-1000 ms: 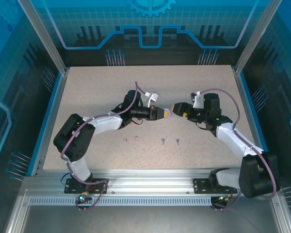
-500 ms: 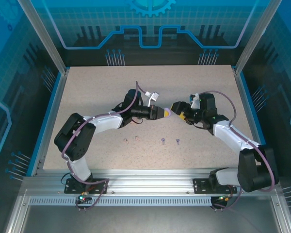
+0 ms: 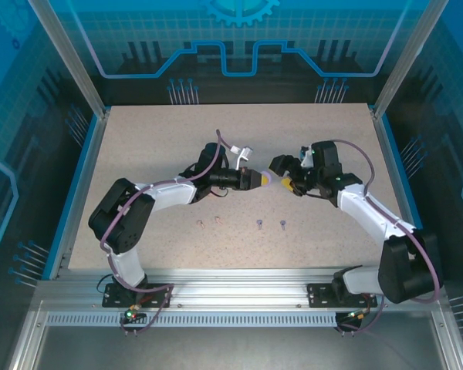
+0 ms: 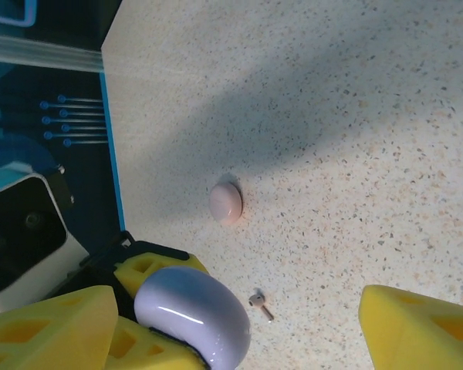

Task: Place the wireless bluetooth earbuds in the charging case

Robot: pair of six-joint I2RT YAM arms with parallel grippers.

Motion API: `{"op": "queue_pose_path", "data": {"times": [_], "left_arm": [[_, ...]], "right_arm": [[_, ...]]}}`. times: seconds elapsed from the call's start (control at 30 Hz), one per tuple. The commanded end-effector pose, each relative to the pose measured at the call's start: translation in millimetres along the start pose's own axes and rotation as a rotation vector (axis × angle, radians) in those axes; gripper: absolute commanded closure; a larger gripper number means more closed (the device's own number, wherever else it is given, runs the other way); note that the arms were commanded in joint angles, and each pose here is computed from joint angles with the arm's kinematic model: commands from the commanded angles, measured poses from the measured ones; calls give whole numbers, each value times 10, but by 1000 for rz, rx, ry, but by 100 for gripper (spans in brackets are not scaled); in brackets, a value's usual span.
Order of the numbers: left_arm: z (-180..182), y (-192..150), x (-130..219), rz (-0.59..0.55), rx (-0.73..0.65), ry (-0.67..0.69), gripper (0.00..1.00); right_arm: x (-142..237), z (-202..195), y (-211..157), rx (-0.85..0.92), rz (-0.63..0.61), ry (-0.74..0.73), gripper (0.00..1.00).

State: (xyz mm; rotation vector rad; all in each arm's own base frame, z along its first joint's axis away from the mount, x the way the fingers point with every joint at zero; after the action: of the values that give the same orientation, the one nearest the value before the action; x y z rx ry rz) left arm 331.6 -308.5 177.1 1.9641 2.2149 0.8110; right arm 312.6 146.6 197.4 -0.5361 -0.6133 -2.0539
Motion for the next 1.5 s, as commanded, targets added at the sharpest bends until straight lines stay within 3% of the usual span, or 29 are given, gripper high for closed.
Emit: {"op": "queue_pose_path", "data": {"times": [0.0,0.13,0.4,0.9,1.07,1.3,1.47], "left_arm": [[-11,151,0,-60,-59,28,100],[51,179,-16,-91,-62,49,100],[29,231,-31,-110,-78,41,100],[-28,265,-13,-132,-89,27,100],[-35,262,-8,-132,-90,25,100],[-19,265,-4,-138,-83,33,100],[-29,264,15,-147,-84,42,87]], "right_arm": [[-81,-39,-40,-202,18,-94,17],[-201,63,-42,-294,-1,-99,17],[-394,286,-54,-307,17,-126,19],[-483,304,-85,-325,0,-145,43],[-474,292,-76,-325,-13,-150,55],[-458,297,-45,-325,-31,-151,57],[-430,261,-24,-332,-47,-164,59]]}}
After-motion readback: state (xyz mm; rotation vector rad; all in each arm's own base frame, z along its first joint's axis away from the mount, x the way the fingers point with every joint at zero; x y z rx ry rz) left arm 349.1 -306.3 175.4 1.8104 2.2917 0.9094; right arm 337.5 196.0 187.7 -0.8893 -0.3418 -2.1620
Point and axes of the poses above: each hand's point on the last joint's axis, 136 mm out from that joint toward the fingers, its own x axis back along the fingers, its own z axis along the line the jaws close on, y = z × x, the point moved 5 cm from there along x, back along the fingers, and after that the axes turned 4 degrees about x, right-handed, at the moved point
